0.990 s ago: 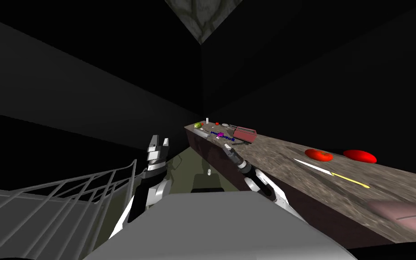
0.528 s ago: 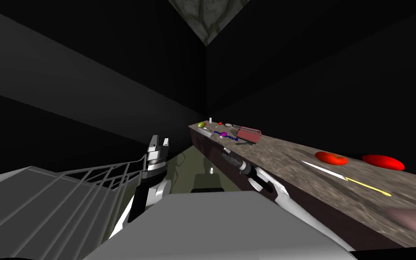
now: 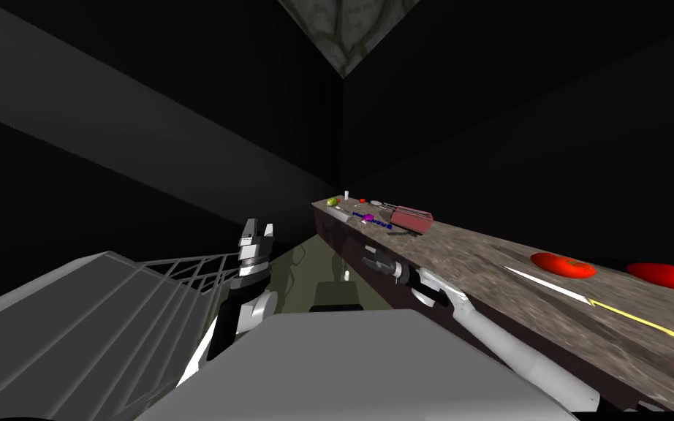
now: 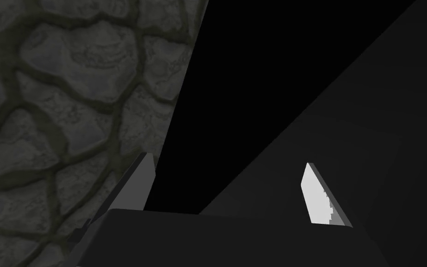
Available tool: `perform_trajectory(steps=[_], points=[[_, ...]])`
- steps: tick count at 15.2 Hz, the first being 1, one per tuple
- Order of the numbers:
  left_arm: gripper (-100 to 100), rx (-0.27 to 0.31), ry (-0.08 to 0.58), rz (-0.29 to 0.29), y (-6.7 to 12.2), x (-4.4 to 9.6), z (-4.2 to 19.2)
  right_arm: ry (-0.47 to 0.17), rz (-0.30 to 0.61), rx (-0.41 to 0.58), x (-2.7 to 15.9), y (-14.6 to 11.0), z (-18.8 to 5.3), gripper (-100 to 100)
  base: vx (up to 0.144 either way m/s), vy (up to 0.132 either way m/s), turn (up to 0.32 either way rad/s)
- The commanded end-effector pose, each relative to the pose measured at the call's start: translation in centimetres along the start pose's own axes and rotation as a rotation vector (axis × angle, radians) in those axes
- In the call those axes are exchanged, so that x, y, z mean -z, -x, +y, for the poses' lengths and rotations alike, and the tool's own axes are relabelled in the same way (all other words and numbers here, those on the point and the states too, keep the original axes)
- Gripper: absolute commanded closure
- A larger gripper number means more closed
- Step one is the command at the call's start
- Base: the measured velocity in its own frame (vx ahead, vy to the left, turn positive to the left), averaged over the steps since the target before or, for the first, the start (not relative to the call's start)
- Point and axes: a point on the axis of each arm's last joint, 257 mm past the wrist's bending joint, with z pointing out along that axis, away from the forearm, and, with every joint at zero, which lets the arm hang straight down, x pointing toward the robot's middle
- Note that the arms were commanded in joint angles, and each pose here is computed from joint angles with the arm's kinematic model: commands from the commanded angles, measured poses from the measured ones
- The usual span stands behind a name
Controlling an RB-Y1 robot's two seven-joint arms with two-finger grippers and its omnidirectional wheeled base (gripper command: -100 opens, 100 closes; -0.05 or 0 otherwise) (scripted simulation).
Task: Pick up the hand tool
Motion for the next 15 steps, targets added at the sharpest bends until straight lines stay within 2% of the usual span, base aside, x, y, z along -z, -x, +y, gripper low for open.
perform_trajectory(steps=[1,2,3,5,6,8,9,11,13,14,15], points=[[0,0.000,0.000,0.000,0.0,0.0,0.0,0.003,0.070,0.029,1.5,-1.6,-0.9,-100,-0.021,0.047,0.158],[0,0.000,0.000,0.000,0.0,0.0,0.0,0.000,0.072,0.028,1.5,-1.7,-1.0,-100,-0.014,0.028,0.060],[0,0.000,0.000,0.000,0.0,0.0,0.0,0.028,0.137,0.067,2.5,-2.8,-1.2,-100,-0.011,0.036,0.161],[0,0.000,0.000,0.000,0.0,0.0,0.0,0.005,0.160,0.064,3.4,-3.4,-2.2,-100,-0.007,0.031,0.116],[0,0.000,0.000,0.000,0.0,0.0,0.0,0.033,0.226,0.102,4.6,-4.5,-2.5,-100,-0.002,0.027,0.130],[0,0.000,0.000,0.000,0.0,0.0,0.0,0.008,0.248,0.098,5.5,-5.0,-3.4,-100,0.003,0.019,0.139],[0,0.000,0.000,0.000,0.0,0.0,0.0,0.031,0.317,0.134,7.0,-5.9,-3.9,-100,0.010,0.018,0.177],[0,0.000,0.000,0.000,0.0,0.0,0.0,0.007,0.336,0.129,7.9,-6.4,-4.8,-100,0.015,0.011,0.129],[0,0.000,0.000,0.000,0.0,0.0,0.0,0.007,0.336,0.129,7.9,-6.4,-4.8,-100,0.006,0.002,-0.019],[0,0.000,0.000,0.000,0.0,0.0,0.0,0.023,0.413,0.164,9.9,-7.2,-5.5,-100,0.013,0.006,0.215],[0,0.000,0.000,0.000,0.0,0.0,0.0,0.003,0.424,0.159,10.6,-7.6,-6.1,-100,0.022,0.000,0.224]])
